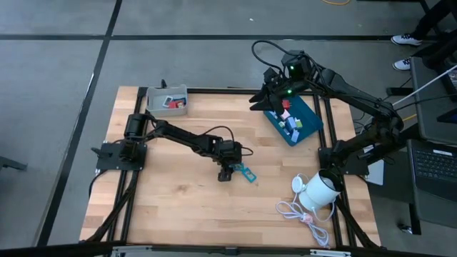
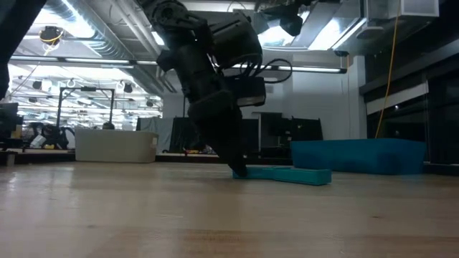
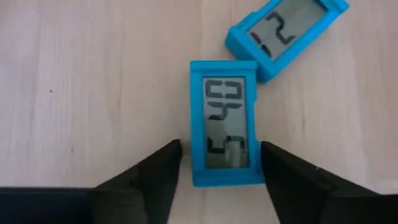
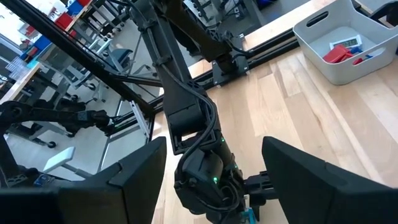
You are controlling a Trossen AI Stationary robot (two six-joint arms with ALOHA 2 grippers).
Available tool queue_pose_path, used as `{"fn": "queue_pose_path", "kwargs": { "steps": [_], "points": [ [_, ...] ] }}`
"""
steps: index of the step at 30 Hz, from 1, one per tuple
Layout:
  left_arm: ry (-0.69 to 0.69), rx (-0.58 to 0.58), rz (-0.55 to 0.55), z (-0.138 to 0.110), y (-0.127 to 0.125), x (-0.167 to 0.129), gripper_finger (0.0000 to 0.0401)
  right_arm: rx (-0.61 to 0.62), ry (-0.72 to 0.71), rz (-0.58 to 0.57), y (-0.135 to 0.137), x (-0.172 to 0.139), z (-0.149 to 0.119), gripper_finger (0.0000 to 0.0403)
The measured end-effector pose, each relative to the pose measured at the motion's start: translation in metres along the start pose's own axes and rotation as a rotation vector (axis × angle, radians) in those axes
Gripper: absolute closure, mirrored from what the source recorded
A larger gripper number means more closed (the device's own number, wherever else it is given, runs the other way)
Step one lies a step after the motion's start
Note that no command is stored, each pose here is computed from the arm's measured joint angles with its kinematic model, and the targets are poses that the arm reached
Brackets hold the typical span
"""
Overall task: Pick & Place Office items
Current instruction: Put the top light blue digital timer into the gray bin
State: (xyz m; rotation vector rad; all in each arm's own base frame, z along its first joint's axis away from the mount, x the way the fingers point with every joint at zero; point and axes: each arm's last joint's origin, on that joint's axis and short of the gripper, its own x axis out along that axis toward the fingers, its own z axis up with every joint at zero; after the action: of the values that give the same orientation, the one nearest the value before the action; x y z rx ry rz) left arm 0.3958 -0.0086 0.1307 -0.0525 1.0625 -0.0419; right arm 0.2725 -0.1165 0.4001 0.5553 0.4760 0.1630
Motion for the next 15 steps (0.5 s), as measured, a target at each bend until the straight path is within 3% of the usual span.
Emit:
{"fn": "queue_pose_path", "kwargs": {
  "steps": [5,9,15],
  "points": [
    [0.036,-0.055,-0.020,-0.004,0.001,0.008,0.0250,0.001,-0.001,-0.003,0.000,0.000,0.000,0.0132],
    [0.048,-0.145,-0.027,-0.006,0.001,0.011,0.0252,0.001,-0.001,-0.004,0.000,0.000,0.000,0.0132],
    [-0.005,-0.204,-0.005,0.001,0.010,-0.008,0.0252,0.001,-0.002,-0.007,0.000,0.000,0.000,0.0132]
  ]
}}
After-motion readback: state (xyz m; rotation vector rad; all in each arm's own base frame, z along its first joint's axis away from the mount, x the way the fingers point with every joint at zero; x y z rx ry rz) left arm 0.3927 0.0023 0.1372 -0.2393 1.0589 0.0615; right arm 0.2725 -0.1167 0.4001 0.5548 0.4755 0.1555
